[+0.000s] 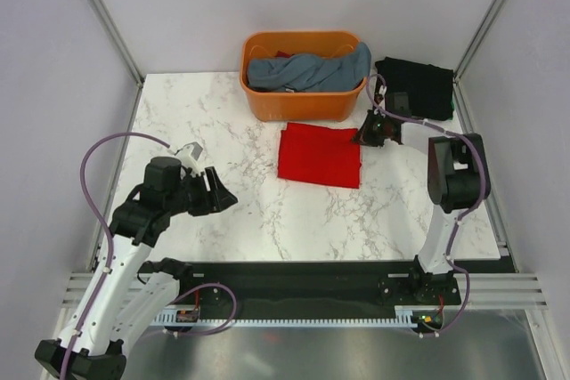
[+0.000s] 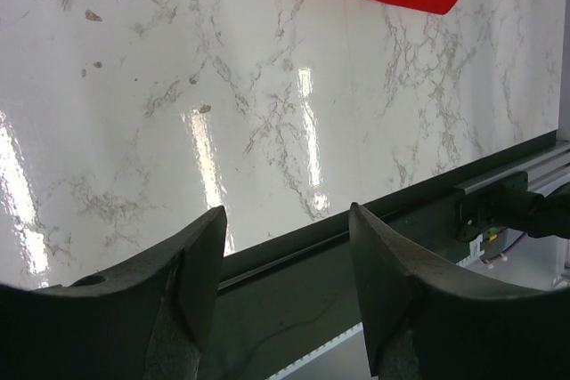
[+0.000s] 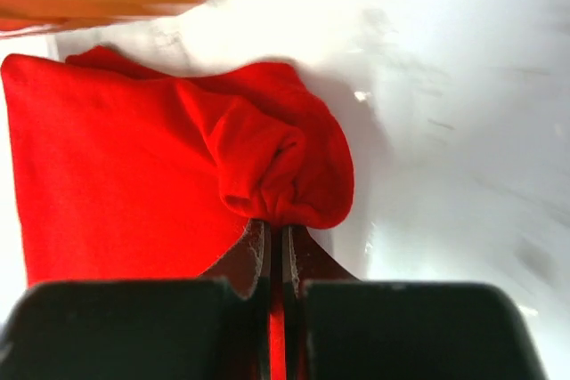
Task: Fold and stack the t-shirts
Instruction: Neatly place the folded tshirt to the corner
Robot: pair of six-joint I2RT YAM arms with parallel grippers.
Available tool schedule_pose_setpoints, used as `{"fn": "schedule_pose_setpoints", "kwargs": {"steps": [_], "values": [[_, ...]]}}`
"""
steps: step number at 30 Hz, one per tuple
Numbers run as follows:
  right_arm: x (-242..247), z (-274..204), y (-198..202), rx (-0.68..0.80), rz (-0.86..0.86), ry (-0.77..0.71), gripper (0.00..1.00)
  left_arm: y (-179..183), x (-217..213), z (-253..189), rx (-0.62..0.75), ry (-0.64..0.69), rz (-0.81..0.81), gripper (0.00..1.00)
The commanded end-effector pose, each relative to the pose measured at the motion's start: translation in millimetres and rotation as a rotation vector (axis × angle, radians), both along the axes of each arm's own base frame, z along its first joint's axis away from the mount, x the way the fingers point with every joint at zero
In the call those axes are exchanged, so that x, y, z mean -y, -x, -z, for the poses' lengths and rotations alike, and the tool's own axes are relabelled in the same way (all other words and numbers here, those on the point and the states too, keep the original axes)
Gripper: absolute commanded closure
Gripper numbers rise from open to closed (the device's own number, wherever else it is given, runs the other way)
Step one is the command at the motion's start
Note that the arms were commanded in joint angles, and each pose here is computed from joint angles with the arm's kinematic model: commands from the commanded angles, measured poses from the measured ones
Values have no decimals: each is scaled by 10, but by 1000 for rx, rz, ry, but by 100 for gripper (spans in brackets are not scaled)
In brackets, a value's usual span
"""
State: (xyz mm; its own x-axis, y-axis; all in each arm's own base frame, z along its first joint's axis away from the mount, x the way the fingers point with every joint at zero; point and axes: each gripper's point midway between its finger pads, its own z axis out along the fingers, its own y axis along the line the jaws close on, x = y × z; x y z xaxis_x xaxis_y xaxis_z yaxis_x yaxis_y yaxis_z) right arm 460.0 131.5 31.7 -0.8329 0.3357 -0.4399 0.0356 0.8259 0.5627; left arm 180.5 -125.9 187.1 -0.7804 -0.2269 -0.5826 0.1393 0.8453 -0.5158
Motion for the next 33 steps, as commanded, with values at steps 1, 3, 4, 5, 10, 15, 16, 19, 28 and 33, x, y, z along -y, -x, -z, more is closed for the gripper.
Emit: {"fn": "schedule_pose_setpoints", "kwargs": {"steps": [1, 3, 4, 5, 10, 15, 16, 19, 28, 33], "values": [[761, -409, -4, 66, 129, 286, 100, -37, 36, -27, 39, 8, 31, 36], [954, -609, -38, 92, 157, 335, 100, -38, 39, -19, 34, 8, 32, 37], [1064, -680, -61, 112, 166, 385, 100, -43, 39, -28, 37, 10, 32, 37], [1114, -777, -82, 133, 170, 411, 100, -45, 37, -28, 37, 10, 30, 37], [1361, -1239, -222, 225, 227, 540, 100, -61, 21, 3, 24, 5, 19, 39], [1387, -1733, -429, 369, 248, 553, 100, -68, 15, 1, 25, 6, 15, 40], [1412, -1795, -455, 381, 260, 563, 100, -69, 12, -2, 27, 7, 14, 40], [1519, -2037, -519, 410, 317, 600, 100, -74, 3, 6, 23, 5, 10, 41], [1814, -2573, -842, 488, 422, 584, 100, -82, -8, 5, 23, 8, 2, 42], [1844, -2655, -1055, 508, 461, 508, 100, -88, -17, 14, 20, 7, -3, 43]]}}
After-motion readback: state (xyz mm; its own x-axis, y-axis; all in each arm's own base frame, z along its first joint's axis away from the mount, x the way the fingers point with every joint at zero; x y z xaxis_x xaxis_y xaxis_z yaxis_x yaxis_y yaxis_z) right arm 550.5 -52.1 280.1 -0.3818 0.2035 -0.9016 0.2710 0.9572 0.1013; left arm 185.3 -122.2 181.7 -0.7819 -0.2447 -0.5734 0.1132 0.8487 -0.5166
